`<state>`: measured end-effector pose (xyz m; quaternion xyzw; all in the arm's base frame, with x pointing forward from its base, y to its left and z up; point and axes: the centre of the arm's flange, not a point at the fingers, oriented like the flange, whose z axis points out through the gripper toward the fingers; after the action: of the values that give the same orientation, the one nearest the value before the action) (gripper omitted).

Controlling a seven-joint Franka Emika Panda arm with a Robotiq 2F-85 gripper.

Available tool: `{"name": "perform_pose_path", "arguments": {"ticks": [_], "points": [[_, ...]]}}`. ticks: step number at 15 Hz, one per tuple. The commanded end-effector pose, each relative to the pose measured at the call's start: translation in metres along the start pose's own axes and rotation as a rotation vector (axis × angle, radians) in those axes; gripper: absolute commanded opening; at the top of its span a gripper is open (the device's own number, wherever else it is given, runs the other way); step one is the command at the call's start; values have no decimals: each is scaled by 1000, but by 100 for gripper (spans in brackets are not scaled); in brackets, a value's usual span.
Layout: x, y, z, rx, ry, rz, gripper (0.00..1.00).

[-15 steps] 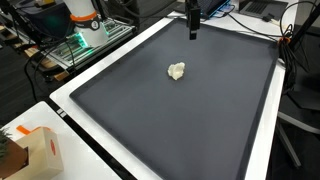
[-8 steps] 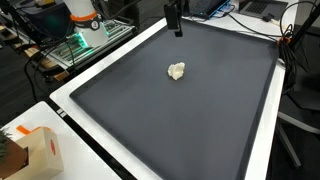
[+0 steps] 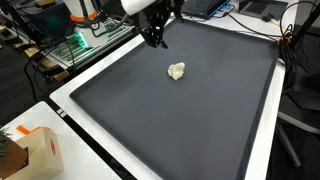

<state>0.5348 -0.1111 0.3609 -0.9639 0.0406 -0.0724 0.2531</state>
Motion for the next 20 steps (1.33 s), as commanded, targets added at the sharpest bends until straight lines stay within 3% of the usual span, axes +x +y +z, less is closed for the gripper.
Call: {"name": "perform_pose_path", "arguments": {"ticks": [1,4,10,20], "points": [[-11,34,19,106,-19,136,100],[-20,59,39,139,-60,223,100],[-32,96,76,132,-159,354,100],[-15,119,101,86,-272,503,100]]}}
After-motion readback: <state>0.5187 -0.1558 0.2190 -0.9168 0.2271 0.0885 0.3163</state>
